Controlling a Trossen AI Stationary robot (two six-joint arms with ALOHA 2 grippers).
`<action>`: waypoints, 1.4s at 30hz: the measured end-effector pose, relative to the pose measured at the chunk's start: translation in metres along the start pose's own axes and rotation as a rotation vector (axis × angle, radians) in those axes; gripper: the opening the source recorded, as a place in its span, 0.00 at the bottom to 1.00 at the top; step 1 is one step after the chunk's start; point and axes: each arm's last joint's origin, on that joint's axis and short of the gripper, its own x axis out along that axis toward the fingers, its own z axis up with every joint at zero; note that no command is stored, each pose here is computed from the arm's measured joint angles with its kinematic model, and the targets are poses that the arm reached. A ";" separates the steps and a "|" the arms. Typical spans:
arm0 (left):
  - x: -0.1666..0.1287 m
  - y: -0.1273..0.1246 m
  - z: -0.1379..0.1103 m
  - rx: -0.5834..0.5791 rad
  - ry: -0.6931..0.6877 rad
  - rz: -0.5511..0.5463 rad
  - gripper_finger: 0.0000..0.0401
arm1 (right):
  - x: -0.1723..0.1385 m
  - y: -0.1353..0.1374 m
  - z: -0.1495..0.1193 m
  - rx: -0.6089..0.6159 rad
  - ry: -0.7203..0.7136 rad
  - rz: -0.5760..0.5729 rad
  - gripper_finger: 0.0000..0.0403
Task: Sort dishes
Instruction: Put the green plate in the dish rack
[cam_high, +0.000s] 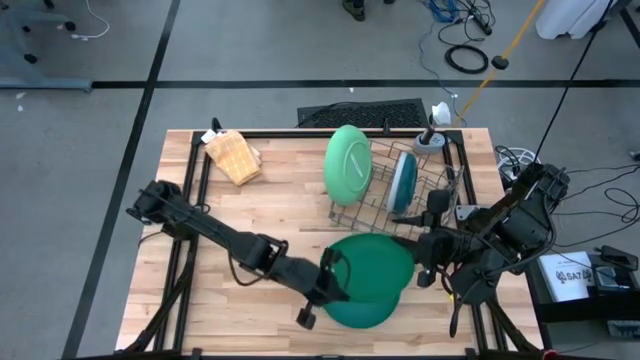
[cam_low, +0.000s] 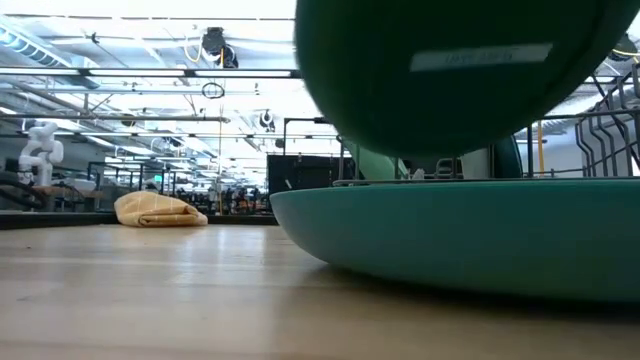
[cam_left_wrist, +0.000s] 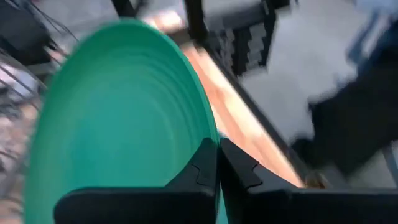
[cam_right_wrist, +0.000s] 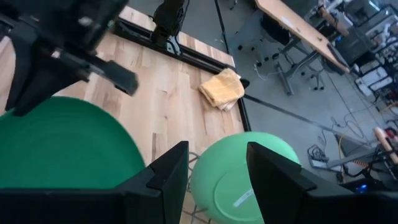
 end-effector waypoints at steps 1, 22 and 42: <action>-0.001 0.004 0.003 -0.015 -0.043 0.015 0.01 | 0.000 0.000 0.001 -0.005 -0.009 0.002 0.39; -0.080 0.058 0.044 -0.279 -0.421 0.296 0.01 | -0.017 -0.003 0.011 -0.113 -0.134 -0.009 0.39; -0.075 0.147 -0.064 -0.555 -1.121 0.266 0.00 | -0.020 -0.008 0.011 -0.140 -0.144 -0.043 0.39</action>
